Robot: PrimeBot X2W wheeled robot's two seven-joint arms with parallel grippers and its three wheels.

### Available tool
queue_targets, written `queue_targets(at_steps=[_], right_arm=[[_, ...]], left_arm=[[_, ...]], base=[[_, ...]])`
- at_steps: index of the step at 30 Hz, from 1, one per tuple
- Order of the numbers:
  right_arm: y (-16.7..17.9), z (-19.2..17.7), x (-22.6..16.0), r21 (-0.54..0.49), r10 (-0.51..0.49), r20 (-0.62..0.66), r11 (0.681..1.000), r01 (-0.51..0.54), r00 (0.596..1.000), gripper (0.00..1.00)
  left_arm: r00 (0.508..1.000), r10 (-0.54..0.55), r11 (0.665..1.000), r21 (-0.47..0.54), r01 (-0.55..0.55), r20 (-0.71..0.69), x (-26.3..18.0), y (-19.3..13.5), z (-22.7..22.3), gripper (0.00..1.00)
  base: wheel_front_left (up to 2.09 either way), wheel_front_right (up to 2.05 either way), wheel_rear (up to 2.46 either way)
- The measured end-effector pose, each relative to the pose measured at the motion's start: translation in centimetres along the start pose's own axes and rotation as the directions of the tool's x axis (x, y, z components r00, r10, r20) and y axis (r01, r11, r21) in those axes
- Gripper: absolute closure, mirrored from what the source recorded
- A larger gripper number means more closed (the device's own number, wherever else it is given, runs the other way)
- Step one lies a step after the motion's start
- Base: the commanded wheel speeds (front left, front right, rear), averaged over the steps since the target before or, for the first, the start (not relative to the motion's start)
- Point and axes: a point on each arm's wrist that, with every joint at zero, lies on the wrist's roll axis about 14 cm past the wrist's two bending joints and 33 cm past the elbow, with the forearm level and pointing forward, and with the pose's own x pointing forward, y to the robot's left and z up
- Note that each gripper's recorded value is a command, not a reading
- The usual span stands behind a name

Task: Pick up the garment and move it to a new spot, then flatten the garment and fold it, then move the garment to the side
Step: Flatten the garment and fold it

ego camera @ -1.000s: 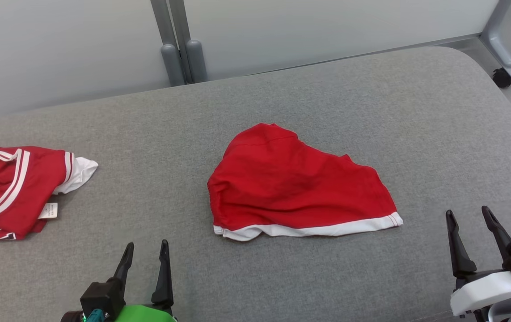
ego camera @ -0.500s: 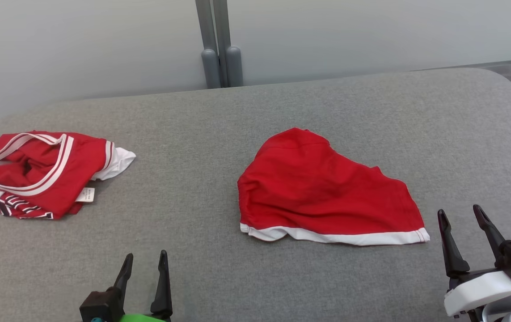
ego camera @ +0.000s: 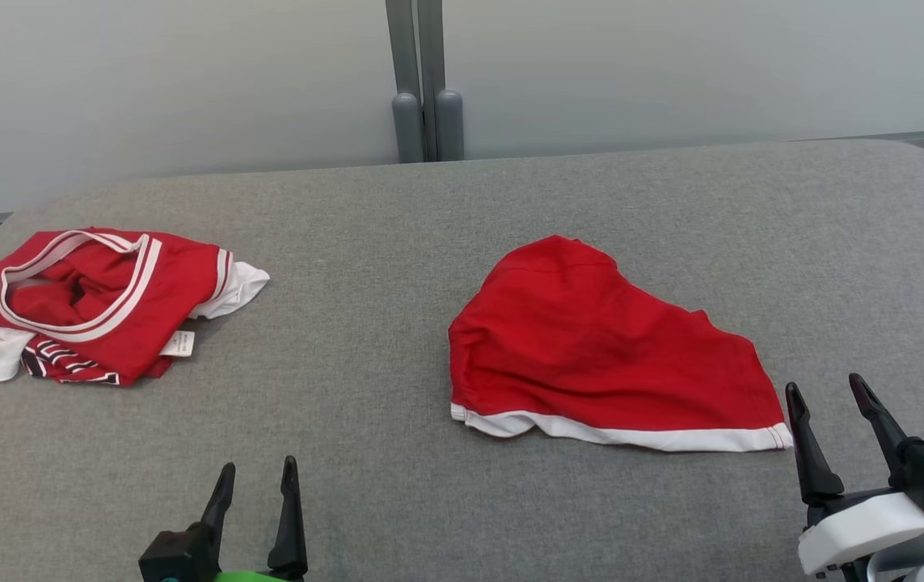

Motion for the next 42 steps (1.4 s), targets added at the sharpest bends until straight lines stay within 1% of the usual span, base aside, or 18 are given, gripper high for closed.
queue_targets(at_steps=[7,10,12,15,17,20,23,28,34,37,42], right_arm=[[-0.1,-0.1,-0.2,0.004,-0.006,-0.001,1.0,0.007,1.0,0.0],[-1.4,0.0,-0.1,-0.005,-0.038,-0.003,0.999,0.038,0.999,0.0],[-2.2,-1.5,-0.3,-0.008,-0.05,-0.052,0.999,0.049,0.997,0.0],[-2.8,-4.8,-0.5,-0.021,-0.039,-0.169,0.999,0.036,0.985,0.0],[-3.0,-5.8,0.1,-0.027,-0.02,-0.215,1.0,0.015,0.976,0.0],[-2.8,-7.4,1.2,-0.03,0.017,-0.296,0.999,-0.027,0.955,0.0],[-2.0,-9.2,1.7,-0.011,0.056,-0.377,0.998,-0.065,0.925,0.0],[-1.1,-12.3,1.5,0.036,0.1,-0.499,0.995,-0.095,0.861,0.0],[-0.9,-13.7,1.9,0.059,0.125,-0.529,0.992,-0.11,0.84,0.0],[-0.8,-13.8,2.2,0.063,0.134,-0.526,0.991,-0.119,0.84,0.0],[-0.7,-13.9,2.1,0.07,0.138,-0.522,0.99,-0.119,0.842,0.0]], left_arm=[[1.0,-0.018,1.0,0.009,0.019,-0.012,0.2,-0.5,-0.3,0.0],[0.999,-0.054,0.998,0.012,0.054,-0.003,0.6,-1.6,0.0,0.0],[0.996,-0.089,0.996,0.009,0.089,-0.006,1.1,-2.8,-0.1,0.0],[0.984,-0.174,0.984,0.013,0.175,-0.039,2.2,-5.2,-1.0,0.0],[0.973,-0.218,0.976,0.001,0.218,-0.073,3.0,-6.6,-1.8,0.0],[0.943,-0.271,0.96,0.011,0.278,-0.191,3.8,-8.0,-4.4,0.0],[0.91,-0.297,0.95,0.008,0.313,-0.29,4.3,-8.8,-6.8,0.0],[0.88,-0.309,0.943,0.003,0.332,-0.36,5.6,-9.2,-8.8,0.0],[0.864,-0.328,0.938,-0.021,0.347,-0.382,6.6,-9.8,-9.8,0.0],[0.861,-0.34,0.934,-0.028,0.356,-0.379,6.8,-10.2,-9.8,0.0],[0.835,-0.39,0.914,-0.05,0.403,-0.388,6.6,-11.6,-9.9,0.0]], base=[[0.0,0.0,0.0],[0.0,0.0,0.0],[0.0,0.0,0.0],[0.0,0.0,0.0],[0.0,0.0,0.0],[0.0,0.0,0.0],[0.0,0.0,0.0],[0.0,0.0,0.0],[0.0,0.0,0.0],[0.0,0.0,0.0],[0.0,0.0,0.0]])
